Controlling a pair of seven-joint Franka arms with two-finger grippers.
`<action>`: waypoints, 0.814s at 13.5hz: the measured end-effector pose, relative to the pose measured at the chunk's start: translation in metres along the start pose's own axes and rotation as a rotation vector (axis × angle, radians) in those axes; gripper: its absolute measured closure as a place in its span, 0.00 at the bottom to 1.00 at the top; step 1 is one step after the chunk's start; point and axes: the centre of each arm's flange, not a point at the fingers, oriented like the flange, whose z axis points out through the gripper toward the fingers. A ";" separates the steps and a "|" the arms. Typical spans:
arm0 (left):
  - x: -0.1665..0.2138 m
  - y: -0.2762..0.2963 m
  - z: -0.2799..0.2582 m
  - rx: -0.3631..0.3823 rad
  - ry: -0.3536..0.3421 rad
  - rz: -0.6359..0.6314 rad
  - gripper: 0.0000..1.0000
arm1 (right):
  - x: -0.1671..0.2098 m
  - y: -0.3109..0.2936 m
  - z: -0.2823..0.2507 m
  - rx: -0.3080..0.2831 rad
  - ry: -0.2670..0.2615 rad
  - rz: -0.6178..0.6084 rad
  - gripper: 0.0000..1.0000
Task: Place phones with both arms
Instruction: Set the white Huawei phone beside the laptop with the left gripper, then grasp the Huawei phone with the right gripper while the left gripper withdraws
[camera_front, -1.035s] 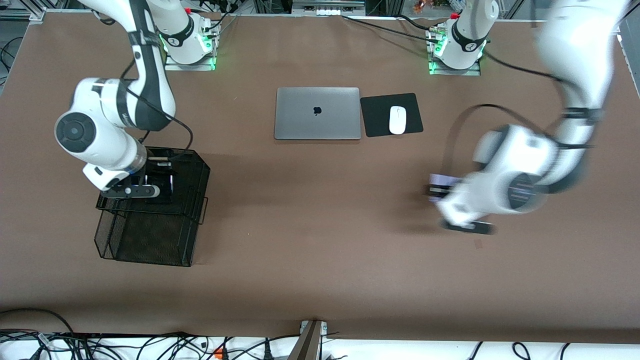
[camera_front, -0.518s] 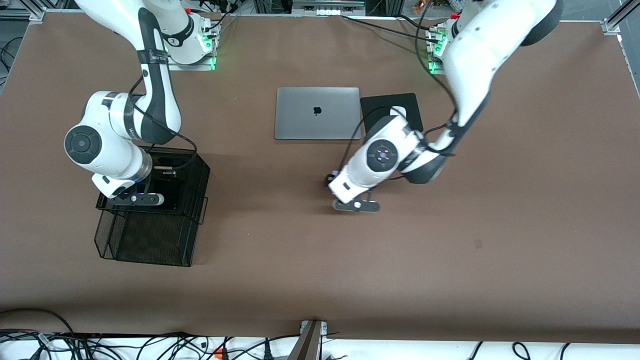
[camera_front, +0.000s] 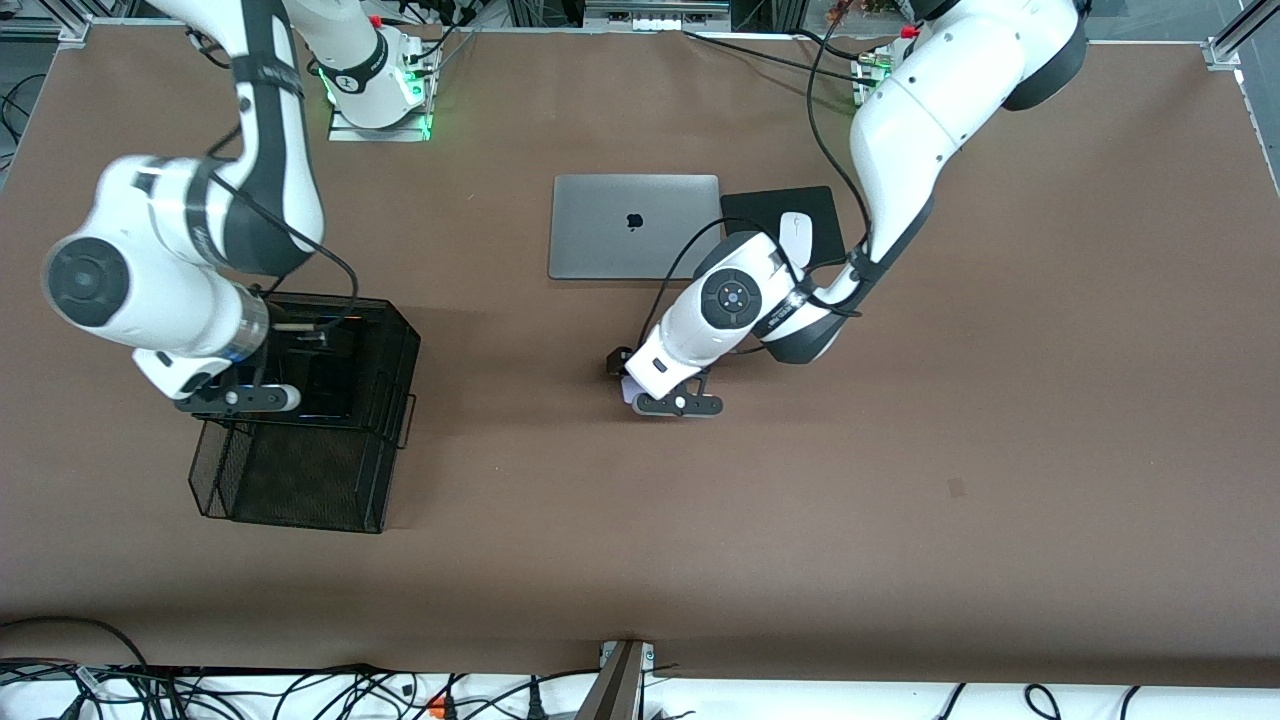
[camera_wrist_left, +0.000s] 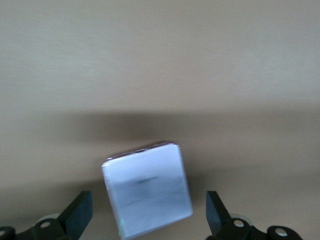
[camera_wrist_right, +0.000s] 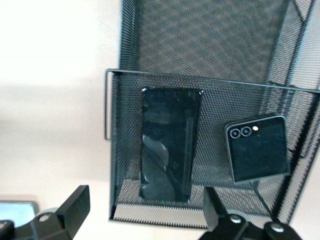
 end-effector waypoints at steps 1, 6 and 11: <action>0.007 -0.011 -0.022 0.047 -0.016 -0.007 0.00 | 0.000 -0.005 -0.015 0.002 0.007 -0.005 0.00; 0.048 -0.118 -0.160 0.248 -0.047 -0.039 0.00 | -0.001 -0.059 -0.007 -0.003 -0.007 0.046 0.00; 0.075 -0.236 -0.253 0.308 -0.052 0.075 0.00 | -0.013 -0.221 0.060 0.021 0.050 -0.076 0.00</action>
